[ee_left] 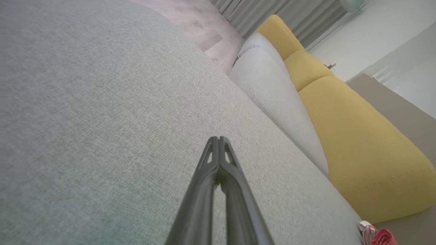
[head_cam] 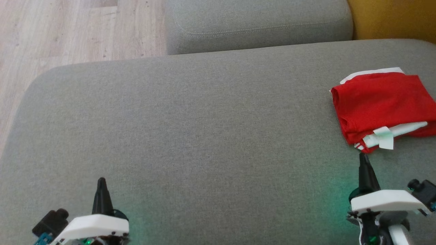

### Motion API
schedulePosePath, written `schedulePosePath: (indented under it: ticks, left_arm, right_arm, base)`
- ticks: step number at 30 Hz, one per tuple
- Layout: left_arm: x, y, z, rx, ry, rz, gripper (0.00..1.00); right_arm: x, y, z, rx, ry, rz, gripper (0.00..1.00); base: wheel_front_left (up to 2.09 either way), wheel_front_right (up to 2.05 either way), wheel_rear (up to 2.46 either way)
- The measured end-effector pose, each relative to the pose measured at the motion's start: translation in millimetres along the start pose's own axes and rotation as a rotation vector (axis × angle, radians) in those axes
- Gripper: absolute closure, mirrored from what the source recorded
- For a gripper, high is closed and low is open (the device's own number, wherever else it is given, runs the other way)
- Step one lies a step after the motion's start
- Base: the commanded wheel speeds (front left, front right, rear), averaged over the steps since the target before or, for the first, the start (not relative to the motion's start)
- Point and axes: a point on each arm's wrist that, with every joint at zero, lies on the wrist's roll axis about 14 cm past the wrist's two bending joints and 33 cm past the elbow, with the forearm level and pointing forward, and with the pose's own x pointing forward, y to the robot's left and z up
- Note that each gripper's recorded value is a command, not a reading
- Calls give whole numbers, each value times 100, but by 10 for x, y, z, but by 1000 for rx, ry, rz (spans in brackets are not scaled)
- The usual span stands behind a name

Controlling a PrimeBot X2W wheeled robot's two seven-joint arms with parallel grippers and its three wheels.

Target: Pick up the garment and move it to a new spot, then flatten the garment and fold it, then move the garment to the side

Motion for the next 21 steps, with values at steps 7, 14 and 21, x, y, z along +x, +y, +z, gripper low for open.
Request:
schedulePosePath:
  ticks: [7,14,21]
  left_arm:
    - [-3,40,46,-79,-7,14,100]
    - [-4,31,67,-168,-3,8,100]
    - [0,37,124,-235,-14,3,100]
  right_arm:
    - [10,4,35,80,-7,-2,100]
    - [20,12,57,173,-6,-1,100]
    - [27,17,92,240,-14,1,100]
  base:
    - [0,0,0]
    - [0,0,0]
    - [0,0,0]
